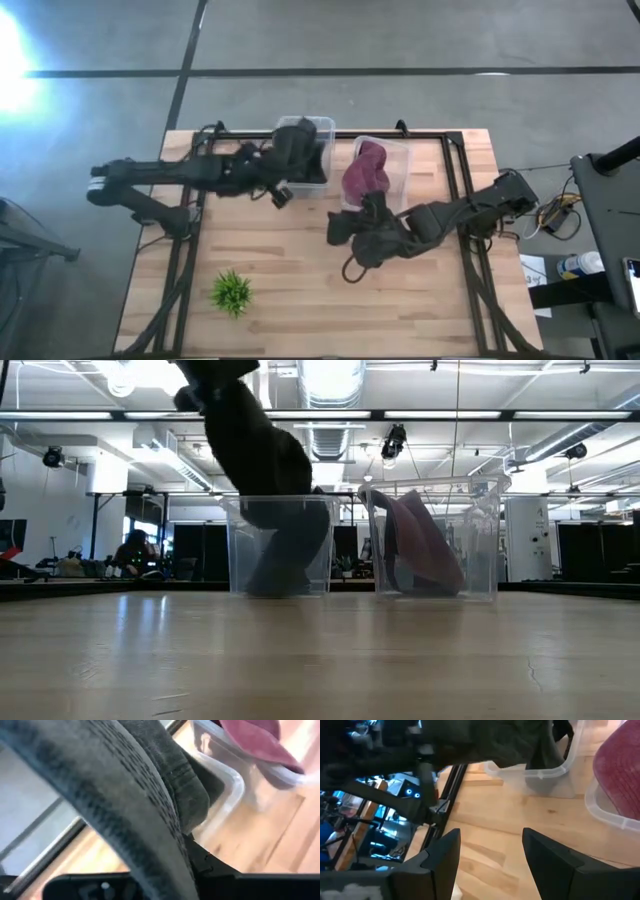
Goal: Pick & Place hat
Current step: Put the black cap into the left transparent bin, then return to Home Position
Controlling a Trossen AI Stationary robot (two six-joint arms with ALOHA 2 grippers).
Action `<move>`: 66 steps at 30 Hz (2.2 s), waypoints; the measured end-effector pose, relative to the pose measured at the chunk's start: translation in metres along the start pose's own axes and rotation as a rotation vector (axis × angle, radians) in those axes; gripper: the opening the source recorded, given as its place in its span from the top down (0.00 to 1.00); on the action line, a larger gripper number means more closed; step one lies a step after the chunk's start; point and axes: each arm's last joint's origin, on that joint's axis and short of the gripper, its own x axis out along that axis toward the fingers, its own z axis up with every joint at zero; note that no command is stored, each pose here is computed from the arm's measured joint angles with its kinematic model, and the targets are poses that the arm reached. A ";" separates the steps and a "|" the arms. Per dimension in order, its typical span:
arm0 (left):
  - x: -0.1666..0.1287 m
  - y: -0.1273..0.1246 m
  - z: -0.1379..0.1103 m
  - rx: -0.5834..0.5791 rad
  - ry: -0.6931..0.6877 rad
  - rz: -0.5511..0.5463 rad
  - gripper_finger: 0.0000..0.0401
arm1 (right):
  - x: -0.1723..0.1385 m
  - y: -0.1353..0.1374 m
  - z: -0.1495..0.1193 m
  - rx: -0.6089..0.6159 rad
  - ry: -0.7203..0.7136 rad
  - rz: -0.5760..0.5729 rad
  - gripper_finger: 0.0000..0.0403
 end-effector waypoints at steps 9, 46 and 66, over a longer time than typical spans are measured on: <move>0.068 0.031 0.029 -0.062 0.317 0.036 0.97 | -0.007 0.000 -0.007 -0.019 0.018 0.015 0.48; 0.055 0.015 0.064 0.025 0.240 -0.055 0.59 | -0.011 -0.012 -0.024 -0.107 0.079 -0.023 0.48; -0.067 0.028 0.007 -0.031 -0.303 -1.174 0.58 | -0.064 -0.035 -0.030 -0.405 0.063 0.125 0.52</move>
